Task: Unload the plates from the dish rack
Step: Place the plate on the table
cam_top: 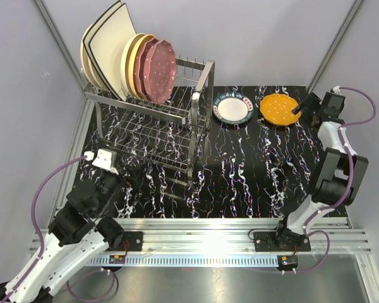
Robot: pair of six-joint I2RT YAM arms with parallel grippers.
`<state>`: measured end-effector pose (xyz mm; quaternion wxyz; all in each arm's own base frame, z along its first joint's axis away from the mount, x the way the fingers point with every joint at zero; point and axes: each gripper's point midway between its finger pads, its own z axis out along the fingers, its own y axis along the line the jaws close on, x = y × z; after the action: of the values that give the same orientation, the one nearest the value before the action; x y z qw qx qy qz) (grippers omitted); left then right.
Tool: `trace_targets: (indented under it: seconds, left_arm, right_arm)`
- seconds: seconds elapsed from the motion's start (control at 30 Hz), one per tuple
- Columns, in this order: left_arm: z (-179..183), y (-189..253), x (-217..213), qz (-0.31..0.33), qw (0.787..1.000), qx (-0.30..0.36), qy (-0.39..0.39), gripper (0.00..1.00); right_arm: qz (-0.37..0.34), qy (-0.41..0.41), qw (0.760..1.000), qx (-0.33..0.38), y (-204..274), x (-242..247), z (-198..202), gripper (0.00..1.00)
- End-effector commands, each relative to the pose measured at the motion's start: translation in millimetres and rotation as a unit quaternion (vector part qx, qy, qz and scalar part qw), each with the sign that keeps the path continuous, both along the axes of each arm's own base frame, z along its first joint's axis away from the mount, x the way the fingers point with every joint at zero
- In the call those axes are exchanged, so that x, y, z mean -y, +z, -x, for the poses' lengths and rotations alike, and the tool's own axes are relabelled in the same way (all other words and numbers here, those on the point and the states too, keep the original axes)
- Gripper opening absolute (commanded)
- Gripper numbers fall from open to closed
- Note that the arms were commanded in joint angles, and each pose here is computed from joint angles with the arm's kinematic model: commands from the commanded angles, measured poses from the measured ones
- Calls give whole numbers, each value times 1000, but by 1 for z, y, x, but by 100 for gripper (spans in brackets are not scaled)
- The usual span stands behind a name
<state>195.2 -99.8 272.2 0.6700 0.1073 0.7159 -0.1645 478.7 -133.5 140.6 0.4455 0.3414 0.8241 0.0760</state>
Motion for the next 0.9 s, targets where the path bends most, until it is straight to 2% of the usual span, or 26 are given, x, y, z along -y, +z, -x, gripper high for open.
trace_targets:
  seconds: [0.0,0.07,0.1,0.13,0.2,0.27,0.3,0.4,0.47,0.5,0.57,0.67,0.77,0.87]
  left_arm:
    - [-5,16,-6,26,999,6,28,99]
    - [-6,18,-6,32,999,-2,31,99]
    - [-5,22,-8,37,999,-2,35,99]
    - [-6,23,-7,38,999,-8,37,99]
    - [-4,29,-9,47,998,-17,43,99]
    - [-4,29,-10,51,997,-35,50,99]
    - [-2,39,-12,58,996,-33,51,99]
    - [2,50,-11,67,995,-48,49,99]
    - [3,53,-8,66,995,-59,42,99]
    - [6,63,-6,74,995,-55,31,99]
    - [8,70,-1,76,995,-56,17,99]
    - [11,88,5,87,995,-47,-5,99]
    - [12,102,10,91,995,-40,-16,99]
    - [10,117,12,89,995,-33,-22,99]
  right_arm:
    - [33,104,994,33,44,-31,26,100]
    - [21,214,975,49,53,-68,45,100]
    - [40,264,962,67,66,-82,58,100]
    - [8,332,939,88,75,-110,74,99]
    - [-16,410,902,133,97,-144,104,100]
    - [-22,462,872,159,109,-164,127,100]
    - [-25,496,848,183,119,-178,144,100]
    - [-22,538,818,201,129,-194,174,100]
    - [-32,544,816,190,128,-199,187,100]
    - [-11,554,809,197,132,-200,192,100]
    - [-17,560,807,185,131,-204,204,100]
    - [13,559,805,196,138,-205,213,100]
    - [48,531,819,211,141,-201,214,100]
    - [69,518,829,198,132,-194,212,100]
